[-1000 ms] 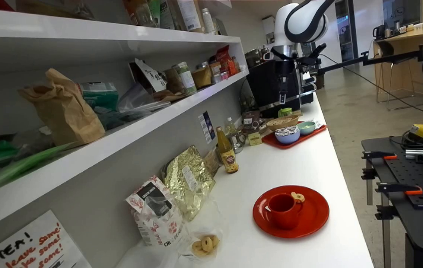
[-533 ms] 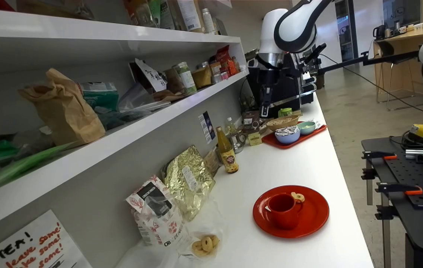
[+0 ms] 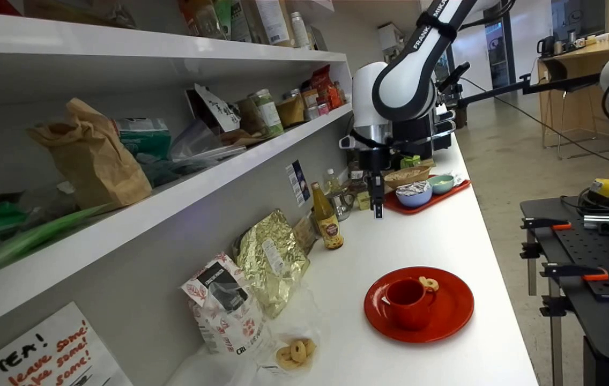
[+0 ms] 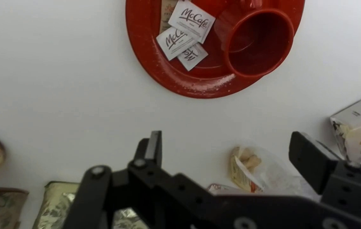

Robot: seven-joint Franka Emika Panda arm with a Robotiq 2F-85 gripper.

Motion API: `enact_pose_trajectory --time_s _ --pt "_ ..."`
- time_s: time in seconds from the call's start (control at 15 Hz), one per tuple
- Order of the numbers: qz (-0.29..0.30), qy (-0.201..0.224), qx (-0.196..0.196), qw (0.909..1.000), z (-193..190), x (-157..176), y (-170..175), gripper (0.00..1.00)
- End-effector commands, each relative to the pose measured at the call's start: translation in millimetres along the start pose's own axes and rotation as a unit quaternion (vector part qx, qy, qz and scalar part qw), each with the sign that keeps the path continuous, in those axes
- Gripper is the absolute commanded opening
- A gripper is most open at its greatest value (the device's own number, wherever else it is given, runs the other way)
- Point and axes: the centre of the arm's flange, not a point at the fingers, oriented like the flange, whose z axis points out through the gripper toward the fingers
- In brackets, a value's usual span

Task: Remove the orange cup from the orange plate and put it on the countertop

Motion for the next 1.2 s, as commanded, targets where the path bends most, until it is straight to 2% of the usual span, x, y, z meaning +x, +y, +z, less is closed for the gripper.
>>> enact_pose_trajectory --time_s 0.0,0.27,0.67,1.13 --pt "-0.008 -0.028 0.016 0.9994 44 17 -9 1.00" --pt "-0.020 -0.053 0.026 0.9981 78 20 -17 1.00" --pt "-0.020 -0.086 0.033 0.9955 119 12 -11 1.00" --pt "-0.023 -0.118 0.027 0.9923 156 5 -5 1.00"
